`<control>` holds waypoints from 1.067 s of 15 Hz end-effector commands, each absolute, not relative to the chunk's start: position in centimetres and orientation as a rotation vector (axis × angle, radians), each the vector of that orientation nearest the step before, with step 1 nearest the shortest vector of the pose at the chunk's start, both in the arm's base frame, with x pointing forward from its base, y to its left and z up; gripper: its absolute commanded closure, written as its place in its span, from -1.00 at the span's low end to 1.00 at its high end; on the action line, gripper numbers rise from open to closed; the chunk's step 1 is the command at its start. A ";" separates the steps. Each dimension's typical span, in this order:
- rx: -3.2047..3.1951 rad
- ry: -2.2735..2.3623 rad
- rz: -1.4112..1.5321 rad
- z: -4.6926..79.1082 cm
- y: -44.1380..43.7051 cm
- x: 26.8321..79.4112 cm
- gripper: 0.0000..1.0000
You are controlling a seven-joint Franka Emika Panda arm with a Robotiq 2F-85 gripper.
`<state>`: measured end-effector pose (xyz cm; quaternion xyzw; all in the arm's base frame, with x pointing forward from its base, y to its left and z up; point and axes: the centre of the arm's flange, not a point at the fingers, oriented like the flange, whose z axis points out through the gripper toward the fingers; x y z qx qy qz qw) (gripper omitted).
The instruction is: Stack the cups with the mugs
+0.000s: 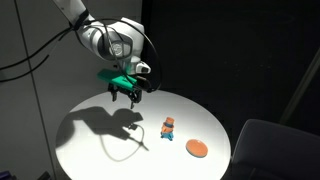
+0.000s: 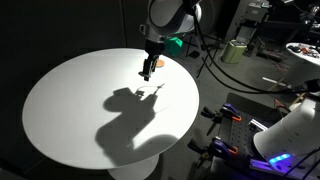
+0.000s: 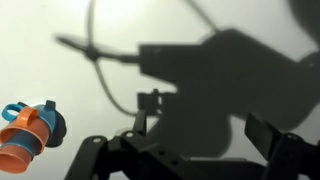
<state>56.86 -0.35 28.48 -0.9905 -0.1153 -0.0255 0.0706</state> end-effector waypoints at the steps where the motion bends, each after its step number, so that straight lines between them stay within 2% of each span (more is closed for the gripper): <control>1: -2.979 -0.349 -0.076 28.5 -0.3 56.8 -1.00; 10: -3.054 0.267 -0.063 29.0 -1.9 56.9 -1.00; 16: -3.200 0.281 0.068 31.3 -2.0 55.9 -1.00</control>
